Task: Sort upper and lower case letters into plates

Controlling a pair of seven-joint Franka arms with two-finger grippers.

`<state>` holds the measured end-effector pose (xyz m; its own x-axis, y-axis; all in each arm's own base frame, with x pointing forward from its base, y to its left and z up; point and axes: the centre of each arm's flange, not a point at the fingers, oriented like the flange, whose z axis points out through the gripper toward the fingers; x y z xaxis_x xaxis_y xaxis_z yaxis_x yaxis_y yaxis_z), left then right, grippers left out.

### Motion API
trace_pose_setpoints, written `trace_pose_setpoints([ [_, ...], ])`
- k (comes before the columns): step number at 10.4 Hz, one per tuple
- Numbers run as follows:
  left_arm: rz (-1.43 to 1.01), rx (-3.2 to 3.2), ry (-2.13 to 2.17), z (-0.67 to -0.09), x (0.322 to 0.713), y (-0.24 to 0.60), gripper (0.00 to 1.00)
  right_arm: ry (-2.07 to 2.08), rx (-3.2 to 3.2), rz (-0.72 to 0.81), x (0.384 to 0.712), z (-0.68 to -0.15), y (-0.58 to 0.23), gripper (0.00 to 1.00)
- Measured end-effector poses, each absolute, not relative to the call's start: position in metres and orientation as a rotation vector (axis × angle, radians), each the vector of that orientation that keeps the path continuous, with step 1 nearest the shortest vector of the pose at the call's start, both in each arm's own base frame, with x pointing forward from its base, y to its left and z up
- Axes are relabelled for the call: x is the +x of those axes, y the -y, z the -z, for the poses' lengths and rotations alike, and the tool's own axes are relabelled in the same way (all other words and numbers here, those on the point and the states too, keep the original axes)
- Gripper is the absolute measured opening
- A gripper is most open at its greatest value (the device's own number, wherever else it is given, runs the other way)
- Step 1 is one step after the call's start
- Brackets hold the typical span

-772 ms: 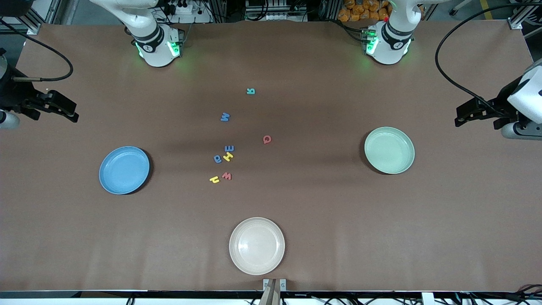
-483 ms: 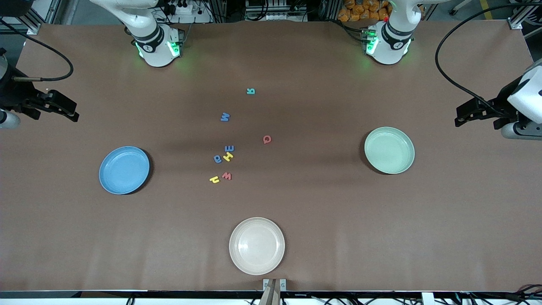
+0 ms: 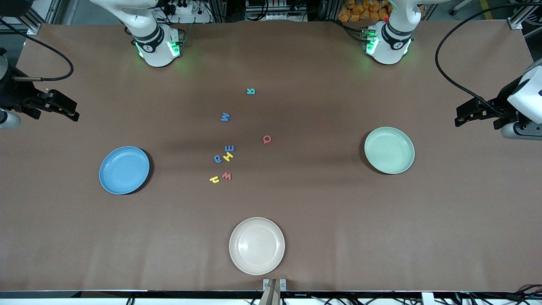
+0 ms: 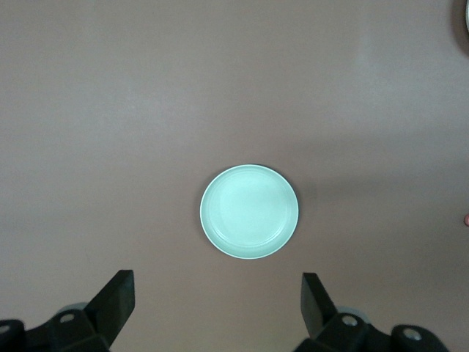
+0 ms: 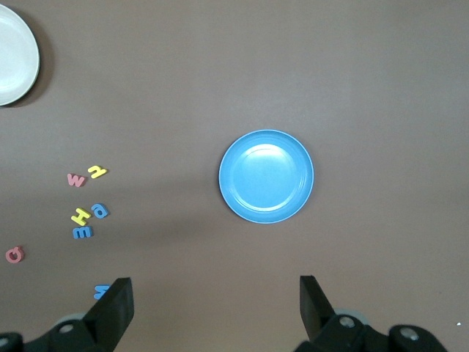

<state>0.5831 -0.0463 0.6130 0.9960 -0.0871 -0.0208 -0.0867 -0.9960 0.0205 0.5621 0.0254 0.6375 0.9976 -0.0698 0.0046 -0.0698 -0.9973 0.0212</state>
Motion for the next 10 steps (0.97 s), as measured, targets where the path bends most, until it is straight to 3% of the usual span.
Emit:
trace_pose_setpoints([
  [5, 0.133, 3.165, 0.400, -0.569, 0.586, 0.138, 1.00, 0.108, 3.118, -0.002, 0.562, -0.637, -0.025, 1.00],
  [8, 0.229, 3.005, 0.121, -0.502, 0.609, 0.185, 1.00, 0.109, 3.118, 0.002, 0.562, -0.636, -0.025, 1.00],
  [10, 0.238, 3.020, -0.035, -0.469, 0.602, 0.258, 1.00, 0.109, 3.118, 0.012, 0.563, -0.633, -0.025, 1.00],
])
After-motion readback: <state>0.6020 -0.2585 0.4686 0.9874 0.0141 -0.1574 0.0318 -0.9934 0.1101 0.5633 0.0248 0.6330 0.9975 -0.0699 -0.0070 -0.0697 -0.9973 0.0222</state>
